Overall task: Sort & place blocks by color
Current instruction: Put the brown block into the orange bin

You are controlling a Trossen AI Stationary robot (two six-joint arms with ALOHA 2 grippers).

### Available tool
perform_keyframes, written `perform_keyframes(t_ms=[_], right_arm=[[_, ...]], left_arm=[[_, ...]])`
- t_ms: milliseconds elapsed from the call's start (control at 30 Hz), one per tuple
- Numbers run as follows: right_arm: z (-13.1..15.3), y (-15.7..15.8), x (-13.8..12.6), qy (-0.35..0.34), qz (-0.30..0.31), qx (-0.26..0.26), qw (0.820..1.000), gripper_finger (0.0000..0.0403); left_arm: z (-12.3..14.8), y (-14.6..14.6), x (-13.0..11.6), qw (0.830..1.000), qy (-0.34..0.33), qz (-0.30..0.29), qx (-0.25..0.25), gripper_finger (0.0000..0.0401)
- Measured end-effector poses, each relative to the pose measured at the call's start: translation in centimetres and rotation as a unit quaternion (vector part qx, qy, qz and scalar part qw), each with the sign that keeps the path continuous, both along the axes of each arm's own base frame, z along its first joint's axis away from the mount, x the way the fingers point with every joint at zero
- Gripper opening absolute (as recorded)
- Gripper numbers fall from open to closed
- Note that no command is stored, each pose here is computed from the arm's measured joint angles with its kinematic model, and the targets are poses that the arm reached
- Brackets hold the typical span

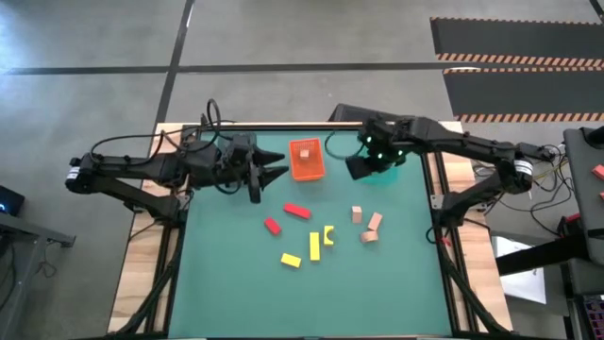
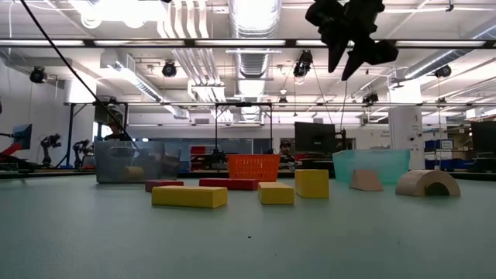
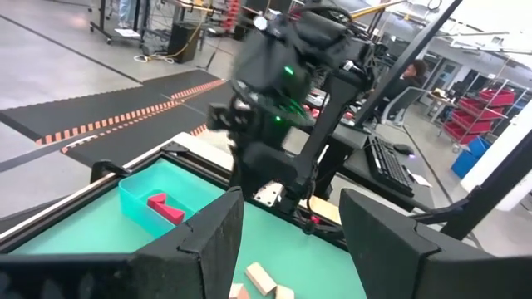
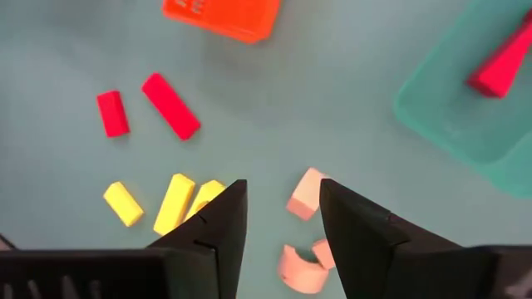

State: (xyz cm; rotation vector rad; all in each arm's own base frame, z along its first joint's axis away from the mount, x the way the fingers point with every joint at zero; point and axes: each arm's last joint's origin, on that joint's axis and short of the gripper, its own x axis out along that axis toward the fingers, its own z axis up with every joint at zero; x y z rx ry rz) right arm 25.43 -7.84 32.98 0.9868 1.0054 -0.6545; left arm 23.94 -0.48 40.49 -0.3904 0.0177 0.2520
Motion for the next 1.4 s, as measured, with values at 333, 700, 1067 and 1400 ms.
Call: perform_keyframes(t_ms=[333, 700, 1067, 1400], right_arm=[[-3.7, 4.4, 4.0, 0.073, -0.025, 0.014, 0.997, 0.0153], [-9.8, 6.8, 6.9, 0.179, -0.027, 0.023, 0.983, 0.0153], [-12.6, 6.9, 5.5, 0.213, -0.055, 0.02, 0.975, 0.0153], [-14.8, 6.9, 4.9, 0.208, -0.071, 0.024, 0.975, 0.0153]], left_arm=[[0.0, 0.7, 0.1, 1.0, 0.007, 0.013, 0.022, 0.0185], [0.0, 0.7, 0.1, 1.0, 0.008, 0.014, 0.026, 0.0185], [0.1, 0.8, -0.2, 0.999, 0.008, 0.013, 0.029, 0.0185], [0.1, 0.8, -0.3, 0.999, 0.008, 0.013, 0.035, 0.0185]])
